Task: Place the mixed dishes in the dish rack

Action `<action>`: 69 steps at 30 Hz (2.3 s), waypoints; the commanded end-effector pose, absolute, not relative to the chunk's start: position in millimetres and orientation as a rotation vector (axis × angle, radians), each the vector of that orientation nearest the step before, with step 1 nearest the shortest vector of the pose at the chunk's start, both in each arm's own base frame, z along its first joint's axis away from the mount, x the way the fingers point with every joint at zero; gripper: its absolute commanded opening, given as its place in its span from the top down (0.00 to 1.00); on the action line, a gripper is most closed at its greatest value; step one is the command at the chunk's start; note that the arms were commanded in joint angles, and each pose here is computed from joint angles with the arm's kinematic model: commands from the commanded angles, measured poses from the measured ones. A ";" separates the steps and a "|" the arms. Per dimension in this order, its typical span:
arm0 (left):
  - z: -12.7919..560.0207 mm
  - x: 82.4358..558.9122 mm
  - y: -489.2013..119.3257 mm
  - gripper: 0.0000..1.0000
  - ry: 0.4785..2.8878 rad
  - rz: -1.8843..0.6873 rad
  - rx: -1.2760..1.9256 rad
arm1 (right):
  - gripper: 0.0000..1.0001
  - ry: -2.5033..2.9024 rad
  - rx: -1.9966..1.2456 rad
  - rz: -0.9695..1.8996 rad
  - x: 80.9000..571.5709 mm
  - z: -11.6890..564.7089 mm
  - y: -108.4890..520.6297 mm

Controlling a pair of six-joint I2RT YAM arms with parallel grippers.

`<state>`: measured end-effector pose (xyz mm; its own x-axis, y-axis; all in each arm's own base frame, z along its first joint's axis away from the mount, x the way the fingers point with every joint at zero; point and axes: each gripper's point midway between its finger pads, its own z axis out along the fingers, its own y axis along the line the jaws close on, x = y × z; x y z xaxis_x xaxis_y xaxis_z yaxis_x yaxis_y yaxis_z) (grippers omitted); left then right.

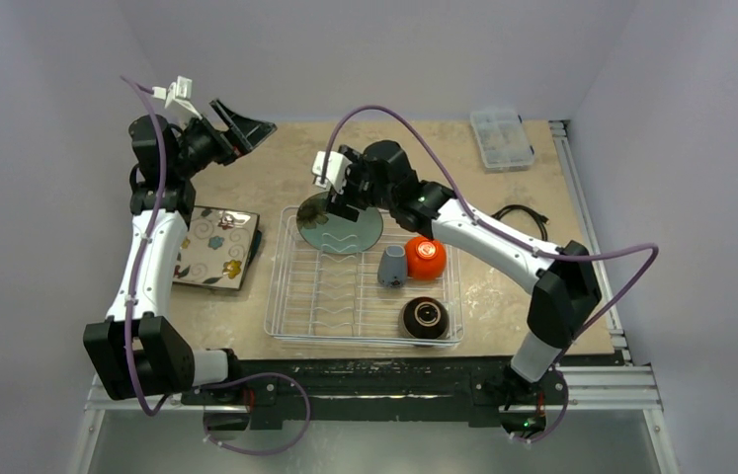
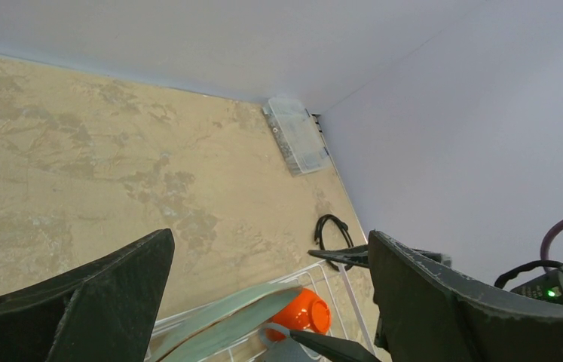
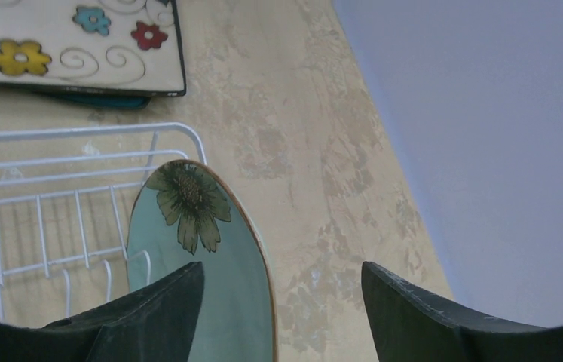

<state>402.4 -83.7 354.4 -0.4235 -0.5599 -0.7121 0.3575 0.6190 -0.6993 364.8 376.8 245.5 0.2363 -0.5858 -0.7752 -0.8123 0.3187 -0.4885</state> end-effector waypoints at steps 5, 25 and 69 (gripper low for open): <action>360.9 405.4 -81.7 0.00 1.698 -1.030 -0.138 | 0.01 1.368 -1.064 0.344 338.9 338.6 349.3; 351.5 402.2 -101.0 0.00 1.740 -1.056 -0.108 | 0.17 1.955 -0.506 0.502 299.5 222.5 285.2; 326.2 406.2 -112.0 0.00 1.854 -1.050 -0.112 | 0.45 2.337 -0.628 0.428 245.7 104.4 264.3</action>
